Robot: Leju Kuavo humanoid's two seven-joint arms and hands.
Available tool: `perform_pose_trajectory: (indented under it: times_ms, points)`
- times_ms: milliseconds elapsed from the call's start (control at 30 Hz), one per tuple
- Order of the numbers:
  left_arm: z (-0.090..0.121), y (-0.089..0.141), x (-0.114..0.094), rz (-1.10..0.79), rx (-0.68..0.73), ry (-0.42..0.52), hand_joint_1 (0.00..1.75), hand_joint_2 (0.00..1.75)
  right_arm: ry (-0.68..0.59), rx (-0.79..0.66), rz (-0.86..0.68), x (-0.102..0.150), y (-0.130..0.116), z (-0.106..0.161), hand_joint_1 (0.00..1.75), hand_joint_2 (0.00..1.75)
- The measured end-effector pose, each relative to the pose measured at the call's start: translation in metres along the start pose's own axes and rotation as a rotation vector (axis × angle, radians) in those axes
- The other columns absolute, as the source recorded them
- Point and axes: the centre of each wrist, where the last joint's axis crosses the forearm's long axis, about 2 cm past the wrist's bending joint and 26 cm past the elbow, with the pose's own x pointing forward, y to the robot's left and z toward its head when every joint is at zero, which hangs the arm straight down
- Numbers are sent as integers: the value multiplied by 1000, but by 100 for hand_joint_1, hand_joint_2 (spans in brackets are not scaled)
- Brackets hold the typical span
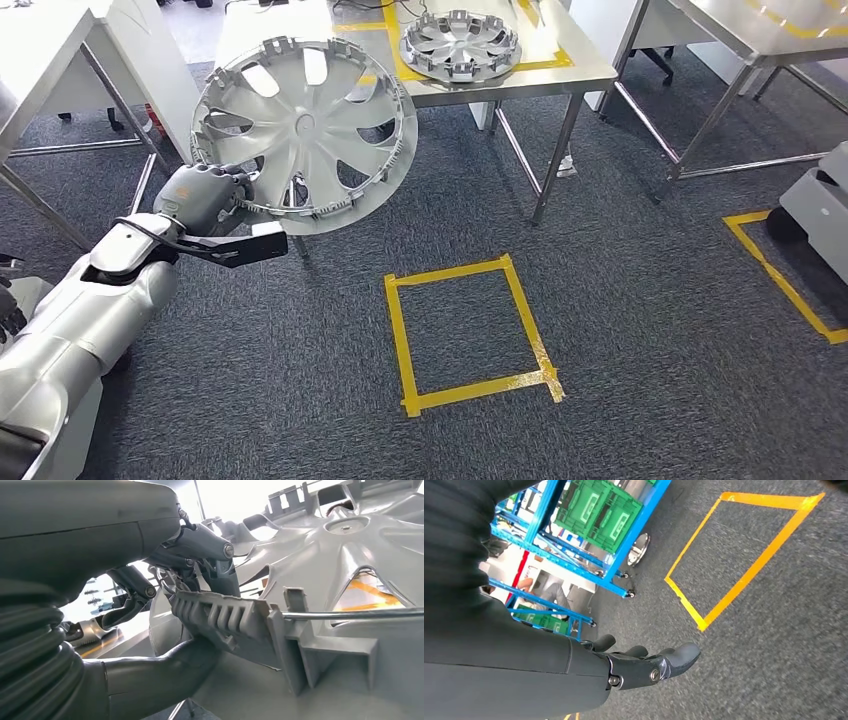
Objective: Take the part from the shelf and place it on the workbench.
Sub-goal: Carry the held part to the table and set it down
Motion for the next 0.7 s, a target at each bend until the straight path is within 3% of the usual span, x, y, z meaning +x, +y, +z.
perform_pose_trajectory:
  times_ms: [700]
  points:
    - [1,-1,0,-2,-3,3,175,175,-3,-4,0,1,-1,1,0,175]
